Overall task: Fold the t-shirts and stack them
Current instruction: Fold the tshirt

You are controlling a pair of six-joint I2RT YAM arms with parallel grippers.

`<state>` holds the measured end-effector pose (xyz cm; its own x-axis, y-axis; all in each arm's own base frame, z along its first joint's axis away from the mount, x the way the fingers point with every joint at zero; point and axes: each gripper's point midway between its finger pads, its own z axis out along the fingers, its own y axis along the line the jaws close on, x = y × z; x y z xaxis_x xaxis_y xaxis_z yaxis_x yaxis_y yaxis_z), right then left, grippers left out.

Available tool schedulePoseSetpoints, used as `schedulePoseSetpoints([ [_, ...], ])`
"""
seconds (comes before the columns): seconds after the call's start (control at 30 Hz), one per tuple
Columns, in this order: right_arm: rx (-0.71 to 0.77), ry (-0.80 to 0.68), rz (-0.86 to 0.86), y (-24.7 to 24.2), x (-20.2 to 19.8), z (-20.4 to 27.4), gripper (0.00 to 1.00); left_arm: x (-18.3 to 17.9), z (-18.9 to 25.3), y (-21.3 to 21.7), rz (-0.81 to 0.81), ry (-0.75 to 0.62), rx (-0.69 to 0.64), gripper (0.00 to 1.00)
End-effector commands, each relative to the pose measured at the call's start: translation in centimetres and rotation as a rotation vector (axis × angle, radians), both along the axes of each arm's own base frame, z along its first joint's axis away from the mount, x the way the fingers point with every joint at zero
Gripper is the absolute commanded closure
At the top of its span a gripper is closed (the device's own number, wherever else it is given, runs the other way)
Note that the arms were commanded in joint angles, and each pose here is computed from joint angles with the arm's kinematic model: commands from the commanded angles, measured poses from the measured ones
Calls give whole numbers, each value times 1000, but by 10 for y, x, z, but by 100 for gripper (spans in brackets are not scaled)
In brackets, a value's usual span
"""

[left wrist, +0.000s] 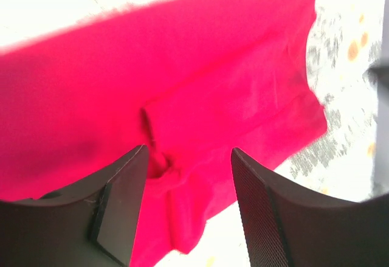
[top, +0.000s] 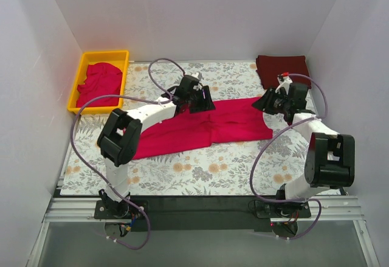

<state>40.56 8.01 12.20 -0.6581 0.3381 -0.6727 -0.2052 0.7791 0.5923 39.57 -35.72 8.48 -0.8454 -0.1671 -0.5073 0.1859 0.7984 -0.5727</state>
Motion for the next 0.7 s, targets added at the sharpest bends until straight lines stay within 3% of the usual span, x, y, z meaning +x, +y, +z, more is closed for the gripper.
schedulePoseSetpoints([
  [0.0,-147,138,-56,3,-38,-34,60,13,37,60,113,-146,207,44],
  [0.07,-165,164,-67,11,-54,-43,60,19,31,97,182,-171,329,44],
  [0.2,-179,211,-62,19,-71,-60,60,9,-3,157,256,-89,508,45],
  [0.4,-251,265,-35,13,-71,-90,61,-31,-70,220,298,124,735,45],
  [0.67,-354,319,-74,-3,-34,-121,62,-102,-100,259,346,381,839,49],
])
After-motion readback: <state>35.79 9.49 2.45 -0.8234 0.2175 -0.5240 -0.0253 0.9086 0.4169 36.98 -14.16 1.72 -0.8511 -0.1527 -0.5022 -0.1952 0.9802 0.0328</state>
